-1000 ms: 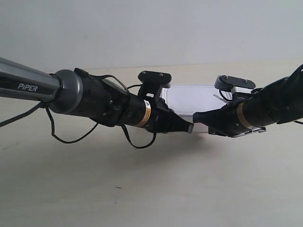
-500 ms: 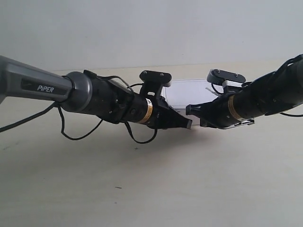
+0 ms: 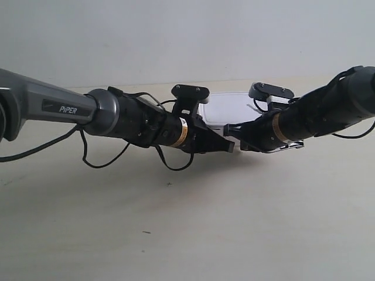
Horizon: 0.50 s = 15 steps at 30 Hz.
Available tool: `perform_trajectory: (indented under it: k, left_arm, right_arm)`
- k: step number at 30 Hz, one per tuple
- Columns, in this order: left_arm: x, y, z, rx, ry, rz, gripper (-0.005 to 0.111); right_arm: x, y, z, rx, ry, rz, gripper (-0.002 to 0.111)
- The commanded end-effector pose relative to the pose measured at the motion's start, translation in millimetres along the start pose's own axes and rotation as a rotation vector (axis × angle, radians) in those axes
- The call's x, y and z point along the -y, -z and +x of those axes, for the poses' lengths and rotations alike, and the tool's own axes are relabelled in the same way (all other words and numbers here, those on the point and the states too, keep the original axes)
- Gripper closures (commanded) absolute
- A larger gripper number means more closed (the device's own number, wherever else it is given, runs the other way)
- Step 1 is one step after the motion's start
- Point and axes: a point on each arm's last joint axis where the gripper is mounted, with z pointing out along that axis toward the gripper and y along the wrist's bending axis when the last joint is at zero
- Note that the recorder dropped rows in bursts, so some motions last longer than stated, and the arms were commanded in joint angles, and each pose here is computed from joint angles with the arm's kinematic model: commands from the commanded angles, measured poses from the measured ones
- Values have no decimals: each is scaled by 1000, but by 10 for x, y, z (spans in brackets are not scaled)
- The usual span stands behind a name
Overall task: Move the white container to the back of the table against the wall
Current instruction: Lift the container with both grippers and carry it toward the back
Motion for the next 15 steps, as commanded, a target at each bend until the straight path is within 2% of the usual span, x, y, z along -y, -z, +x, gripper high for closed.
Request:
perform_trajectory:
  k: [1,9,15]
  left_arm:
    - [4,-20,-75,22,-22,1,107]
    - [-6,-87,-158,48,-48,0,107]
    - [-110,-155,-174,55,-47,-13,107]
  right_arm:
    - [-26,-42,-95,23,17,-7,108]
    - [-64,-60,-238,65,17,-13,108]
    - [-43,-184,-254,61,16,-10,108]
